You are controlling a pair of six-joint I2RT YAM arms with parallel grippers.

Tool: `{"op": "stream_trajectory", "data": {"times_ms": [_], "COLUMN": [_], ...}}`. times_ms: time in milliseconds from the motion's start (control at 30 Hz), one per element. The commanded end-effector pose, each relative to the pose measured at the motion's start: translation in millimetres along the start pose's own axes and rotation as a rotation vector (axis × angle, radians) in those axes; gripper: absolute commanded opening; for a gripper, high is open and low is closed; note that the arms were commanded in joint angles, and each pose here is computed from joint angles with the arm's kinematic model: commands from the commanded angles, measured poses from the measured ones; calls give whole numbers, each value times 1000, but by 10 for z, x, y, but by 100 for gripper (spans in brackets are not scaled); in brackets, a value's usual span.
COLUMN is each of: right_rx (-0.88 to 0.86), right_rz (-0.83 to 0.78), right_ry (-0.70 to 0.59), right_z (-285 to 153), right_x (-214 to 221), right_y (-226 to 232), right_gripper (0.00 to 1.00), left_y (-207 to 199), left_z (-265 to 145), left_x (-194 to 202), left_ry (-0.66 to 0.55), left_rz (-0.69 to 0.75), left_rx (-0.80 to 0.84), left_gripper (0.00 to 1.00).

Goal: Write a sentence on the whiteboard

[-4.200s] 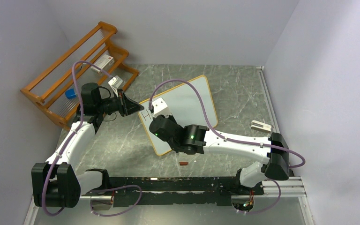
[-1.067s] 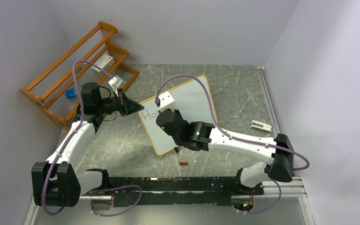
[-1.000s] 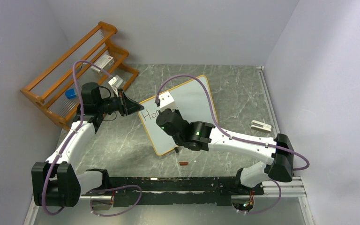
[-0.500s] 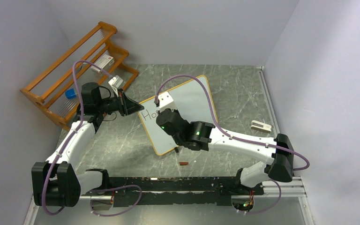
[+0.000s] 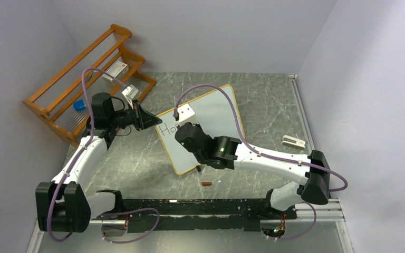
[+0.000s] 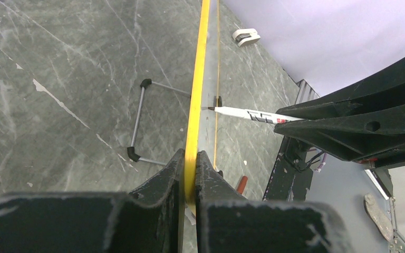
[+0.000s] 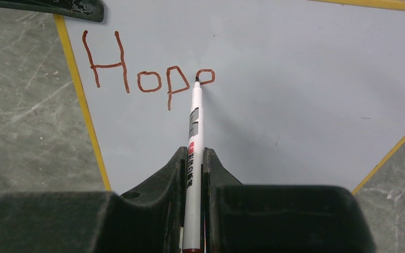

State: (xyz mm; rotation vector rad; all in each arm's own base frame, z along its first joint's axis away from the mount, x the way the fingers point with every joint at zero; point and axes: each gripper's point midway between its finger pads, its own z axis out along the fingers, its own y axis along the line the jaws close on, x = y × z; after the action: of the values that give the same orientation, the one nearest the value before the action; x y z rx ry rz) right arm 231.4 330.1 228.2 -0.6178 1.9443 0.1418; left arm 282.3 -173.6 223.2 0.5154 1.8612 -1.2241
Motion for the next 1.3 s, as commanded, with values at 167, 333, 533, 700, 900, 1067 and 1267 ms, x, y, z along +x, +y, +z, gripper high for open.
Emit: {"op": "stream_trajectory", "data": {"times_ms": [167, 333, 533, 700, 900, 1067, 1267], "right_rx": [-7, 4, 17, 31, 49, 66, 78], "right_rz": [-1, -8, -10, -12, -11, -12, -9], "right_ry": [38, 51, 54, 55, 44, 38, 27], "right_z": [7, 6, -2, -9, -10, -8, -19], "right_x": [106, 147, 165, 175, 162, 146, 115], "right_y": [5, -15, -48, -87, -123, -156, -185], "right_gripper": [0, 0, 0, 0, 0, 0, 0], "left_y": [93, 95, 100, 104, 109, 109, 110], "left_z": [32, 32, 33, 36, 37, 37, 39], "left_x": [224, 223, 226, 224, 230, 231, 235], "left_ry": [61, 61, 62, 62, 64, 64, 66], "left_rz": [-40, -41, -41, -42, -44, -44, -45], "left_rx": [-26, -27, -28, -29, -29, -29, -27], "left_gripper": [5, 5, 5, 5, 5, 5, 5]}}
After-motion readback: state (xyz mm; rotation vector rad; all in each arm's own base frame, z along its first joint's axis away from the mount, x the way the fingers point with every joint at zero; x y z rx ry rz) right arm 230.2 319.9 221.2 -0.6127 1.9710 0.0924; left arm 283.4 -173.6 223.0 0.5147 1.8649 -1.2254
